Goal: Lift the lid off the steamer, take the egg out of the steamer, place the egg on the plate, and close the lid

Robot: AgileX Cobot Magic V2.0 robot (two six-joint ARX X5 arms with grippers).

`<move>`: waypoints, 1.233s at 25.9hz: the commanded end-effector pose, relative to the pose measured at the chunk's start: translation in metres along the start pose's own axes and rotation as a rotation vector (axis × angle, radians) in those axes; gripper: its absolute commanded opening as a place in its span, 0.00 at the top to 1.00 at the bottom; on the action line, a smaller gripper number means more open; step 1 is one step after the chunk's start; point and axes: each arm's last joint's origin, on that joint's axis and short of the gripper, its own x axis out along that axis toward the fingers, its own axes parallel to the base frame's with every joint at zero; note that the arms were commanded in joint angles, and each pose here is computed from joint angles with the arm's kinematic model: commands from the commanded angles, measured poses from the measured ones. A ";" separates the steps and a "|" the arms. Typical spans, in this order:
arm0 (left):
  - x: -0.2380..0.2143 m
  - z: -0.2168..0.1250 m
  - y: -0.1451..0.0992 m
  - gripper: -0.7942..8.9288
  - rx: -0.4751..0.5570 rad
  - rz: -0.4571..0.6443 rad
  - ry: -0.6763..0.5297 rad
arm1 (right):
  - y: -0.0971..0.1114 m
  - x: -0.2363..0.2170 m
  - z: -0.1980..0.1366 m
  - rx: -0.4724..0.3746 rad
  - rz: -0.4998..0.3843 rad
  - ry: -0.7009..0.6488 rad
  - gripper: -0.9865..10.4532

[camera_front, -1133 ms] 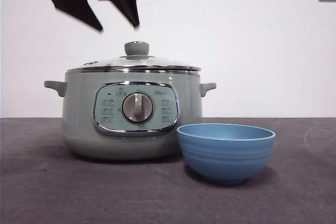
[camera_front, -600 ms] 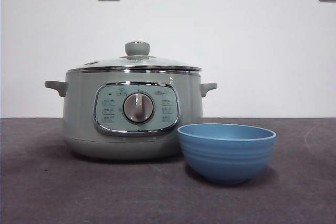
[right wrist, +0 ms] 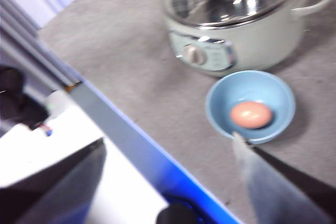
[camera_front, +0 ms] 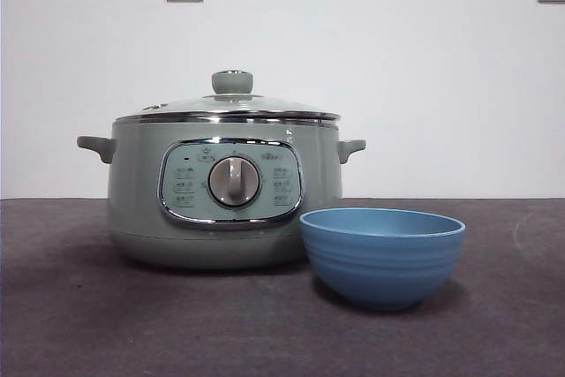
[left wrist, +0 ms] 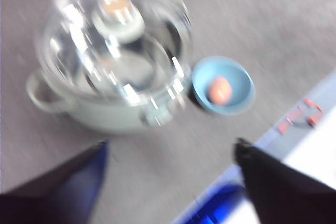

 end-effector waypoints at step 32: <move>0.000 -0.007 -0.001 0.92 -0.014 -0.010 0.057 | -0.001 0.001 -0.005 0.004 0.001 0.045 0.91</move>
